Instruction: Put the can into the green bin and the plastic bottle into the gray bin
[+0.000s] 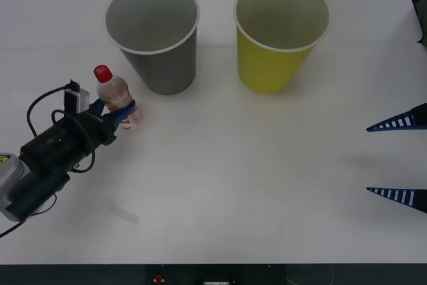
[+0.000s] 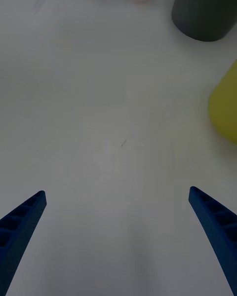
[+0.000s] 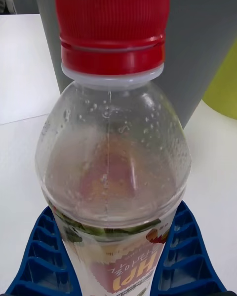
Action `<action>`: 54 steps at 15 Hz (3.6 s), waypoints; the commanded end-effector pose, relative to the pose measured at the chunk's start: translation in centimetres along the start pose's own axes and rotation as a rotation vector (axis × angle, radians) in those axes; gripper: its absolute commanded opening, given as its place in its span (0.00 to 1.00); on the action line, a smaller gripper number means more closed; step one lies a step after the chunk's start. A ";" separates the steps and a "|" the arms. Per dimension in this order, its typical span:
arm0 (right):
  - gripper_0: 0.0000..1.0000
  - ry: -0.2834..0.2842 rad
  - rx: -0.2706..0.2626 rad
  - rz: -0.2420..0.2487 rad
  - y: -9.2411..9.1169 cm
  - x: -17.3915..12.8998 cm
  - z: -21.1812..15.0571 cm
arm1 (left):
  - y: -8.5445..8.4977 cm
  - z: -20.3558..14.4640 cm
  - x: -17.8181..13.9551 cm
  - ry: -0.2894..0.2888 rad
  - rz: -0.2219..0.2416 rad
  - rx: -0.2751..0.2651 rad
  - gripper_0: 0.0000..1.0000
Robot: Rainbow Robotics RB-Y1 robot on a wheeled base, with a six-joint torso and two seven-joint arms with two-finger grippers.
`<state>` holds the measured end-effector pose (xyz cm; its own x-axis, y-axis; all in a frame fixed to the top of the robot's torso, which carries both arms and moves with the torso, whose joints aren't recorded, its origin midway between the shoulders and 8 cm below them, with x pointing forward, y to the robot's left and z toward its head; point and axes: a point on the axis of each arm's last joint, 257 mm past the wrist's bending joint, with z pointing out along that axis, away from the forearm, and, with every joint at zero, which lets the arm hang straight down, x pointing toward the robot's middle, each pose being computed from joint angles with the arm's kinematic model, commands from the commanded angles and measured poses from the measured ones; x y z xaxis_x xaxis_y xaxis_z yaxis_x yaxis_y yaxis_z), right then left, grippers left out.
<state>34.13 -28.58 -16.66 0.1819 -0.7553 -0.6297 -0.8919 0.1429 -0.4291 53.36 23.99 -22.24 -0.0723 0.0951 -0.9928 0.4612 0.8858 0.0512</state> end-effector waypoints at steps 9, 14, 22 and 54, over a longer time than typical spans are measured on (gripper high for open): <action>1.00 0.000 0.000 0.000 0.0 0.0 0.0 | -1.9 -6.7 -0.1 0.119 0.024 0.247 0.00; 1.00 0.000 0.000 0.000 0.0 0.0 0.0 | -2.7 -10.4 -3.7 0.256 0.023 0.343 0.00; 1.00 0.000 0.000 0.000 0.0 0.0 0.0 | -6.6 -11.3 -13.7 0.357 -0.056 0.291 0.00; 1.00 0.000 0.000 0.000 0.0 0.0 0.0 | -3.8 5.4 -28.2 0.401 0.128 0.265 1.00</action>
<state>34.13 -28.58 -16.66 0.1819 -0.7553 -0.6297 -0.8919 0.1429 -0.4290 58.51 15.55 4.95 -0.3115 0.4085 -0.8580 0.6915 0.7167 0.0902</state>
